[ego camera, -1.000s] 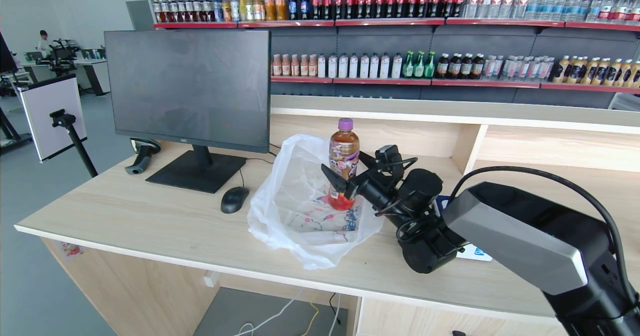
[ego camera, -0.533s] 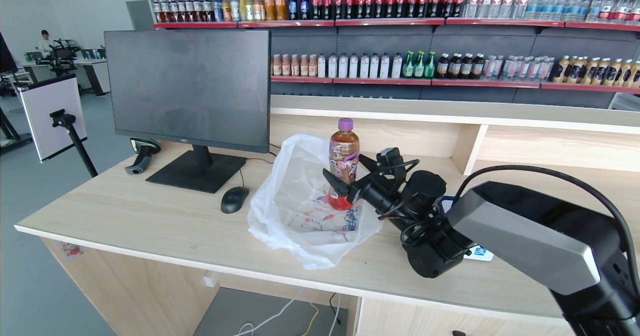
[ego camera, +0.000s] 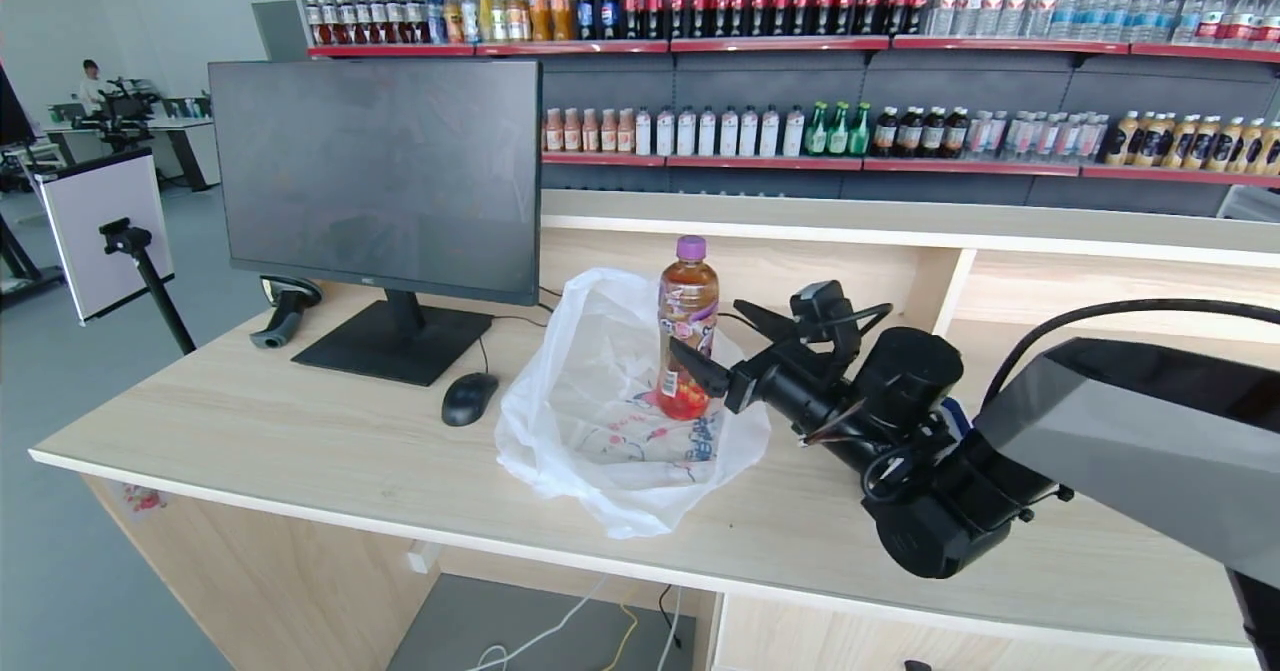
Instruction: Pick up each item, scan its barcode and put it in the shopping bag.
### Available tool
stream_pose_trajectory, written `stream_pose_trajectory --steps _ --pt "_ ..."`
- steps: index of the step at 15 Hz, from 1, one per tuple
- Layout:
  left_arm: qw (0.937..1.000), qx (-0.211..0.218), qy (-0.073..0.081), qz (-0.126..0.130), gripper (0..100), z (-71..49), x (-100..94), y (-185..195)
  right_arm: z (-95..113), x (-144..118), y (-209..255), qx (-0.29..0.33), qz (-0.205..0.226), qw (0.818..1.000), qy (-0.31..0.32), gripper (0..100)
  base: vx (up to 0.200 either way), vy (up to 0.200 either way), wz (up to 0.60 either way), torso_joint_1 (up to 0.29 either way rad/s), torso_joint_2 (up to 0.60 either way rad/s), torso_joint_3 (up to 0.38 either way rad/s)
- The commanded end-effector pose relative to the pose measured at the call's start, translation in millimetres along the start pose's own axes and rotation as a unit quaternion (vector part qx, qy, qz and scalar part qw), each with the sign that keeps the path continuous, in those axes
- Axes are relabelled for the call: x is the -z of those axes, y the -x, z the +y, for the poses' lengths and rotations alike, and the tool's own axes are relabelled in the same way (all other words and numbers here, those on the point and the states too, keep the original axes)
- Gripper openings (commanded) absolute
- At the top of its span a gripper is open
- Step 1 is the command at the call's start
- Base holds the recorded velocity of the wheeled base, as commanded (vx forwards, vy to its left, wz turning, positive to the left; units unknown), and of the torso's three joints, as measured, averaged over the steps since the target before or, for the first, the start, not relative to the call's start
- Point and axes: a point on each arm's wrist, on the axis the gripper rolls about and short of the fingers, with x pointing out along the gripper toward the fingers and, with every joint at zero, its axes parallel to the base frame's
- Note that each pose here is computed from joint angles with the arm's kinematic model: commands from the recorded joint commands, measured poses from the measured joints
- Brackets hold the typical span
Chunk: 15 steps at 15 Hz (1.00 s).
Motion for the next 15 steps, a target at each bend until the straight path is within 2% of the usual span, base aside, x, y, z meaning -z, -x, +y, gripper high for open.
stream_pose_trajectory --steps 1,4,6,8,12,15 --pt "1.0 -0.001 0.0 0.0 100 0.0 0.0 0.0 13.7 -54.7 50.3 0.0 0.001 0.999 0.034 100 0.0 0.0 0.0 0.0 0.0 0.0" --pt "1.0 -0.001 0.0 0.0 100 0.0 0.0 0.0 27.1 -80.1 125.6 0.01 0.041 0.999 0.026 100 0.0 0.0 0.0 0.0 0.0 0.0" --pt "1.0 -0.001 -0.001 0.0 100 0.0 0.0 0.0 26.3 -89.9 154.2 0.028 0.046 0.998 0.026 100 0.0 0.0 0.0 0.0 0.0 0.0" --pt "1.0 0.001 -0.006 0.0 100 0.0 0.0 0.0 28.9 -98.5 165.1 0.031 0.036 0.999 0.026 100 0.0 0.0 0.0 0.0 0.0 0.0" --pt "1.0 -0.001 0.0 0.0 100 0.0 0.0 0.0 27.6 -100.7 178.3 0.045 0.039 0.998 -0.001 100 0.0 0.0 0.0 0.0 0.0 0.0" --pt "1.0 -0.001 0.001 0.0 100 0.0 0.0 -0.1 26.2 -100.1 176.4 0.046 0.039 0.998 -0.002 100 -0.2 0.0 0.0 0.004 0.0 0.002"
